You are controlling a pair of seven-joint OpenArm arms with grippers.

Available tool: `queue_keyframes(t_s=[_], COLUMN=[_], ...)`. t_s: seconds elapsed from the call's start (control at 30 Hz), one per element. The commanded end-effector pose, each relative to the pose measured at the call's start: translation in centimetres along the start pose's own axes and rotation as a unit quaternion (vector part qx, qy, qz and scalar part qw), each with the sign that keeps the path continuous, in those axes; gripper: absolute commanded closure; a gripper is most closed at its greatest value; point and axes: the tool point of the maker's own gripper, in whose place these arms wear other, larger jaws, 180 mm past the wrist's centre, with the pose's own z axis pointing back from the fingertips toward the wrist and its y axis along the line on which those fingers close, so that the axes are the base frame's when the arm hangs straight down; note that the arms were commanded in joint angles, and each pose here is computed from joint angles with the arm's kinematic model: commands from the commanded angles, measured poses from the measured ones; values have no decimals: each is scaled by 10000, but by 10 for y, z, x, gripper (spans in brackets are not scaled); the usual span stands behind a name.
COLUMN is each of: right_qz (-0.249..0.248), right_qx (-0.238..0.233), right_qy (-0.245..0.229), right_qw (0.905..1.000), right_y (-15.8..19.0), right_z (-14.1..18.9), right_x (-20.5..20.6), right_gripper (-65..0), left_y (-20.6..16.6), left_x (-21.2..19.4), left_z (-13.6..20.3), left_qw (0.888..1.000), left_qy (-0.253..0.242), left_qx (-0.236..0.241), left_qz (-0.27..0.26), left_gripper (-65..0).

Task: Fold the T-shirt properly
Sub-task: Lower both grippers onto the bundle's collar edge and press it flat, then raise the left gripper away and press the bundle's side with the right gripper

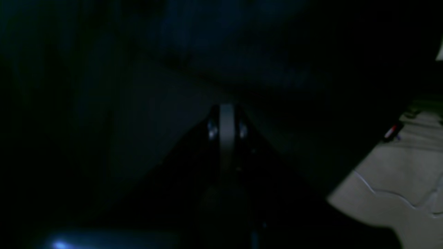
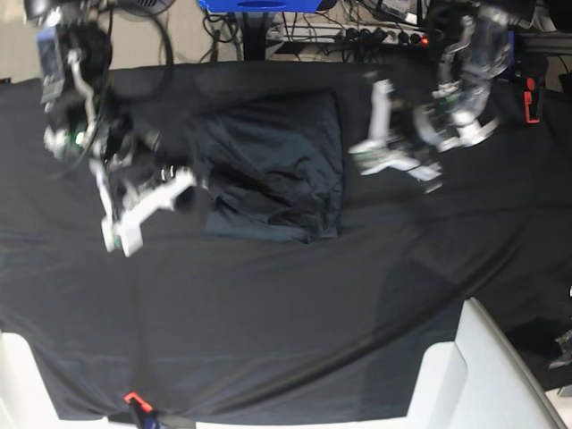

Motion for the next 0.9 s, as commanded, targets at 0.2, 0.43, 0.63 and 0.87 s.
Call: queue_keyframes(t_s=[0.2, 0.43, 0.63, 0.87], right_qz=[-27, -149, -192, -252], right_qx=[707, 581, 526, 451], right_qy=[591, 856, 1052, 1119], right_qw=[9957, 9945, 9929, 9924], right_y=[20, 5, -5, -11], right_z=[-21, -37, -45, -51], right_x=[13, 5, -7, -5], right_gripper=[-266, -242, -239, -242], left_y=[28, 20, 8, 9], left_x=[-103, -140, -145, -145], left_z=[42, 63, 63, 63], left_qw=[9821, 9663, 9638, 9637], left_qy=[707, 972, 1012, 1013], left_qx=[855, 1115, 1060, 1066], left_qz=[1525, 2107, 2227, 2230], left_gripper=[0, 0, 0, 0])
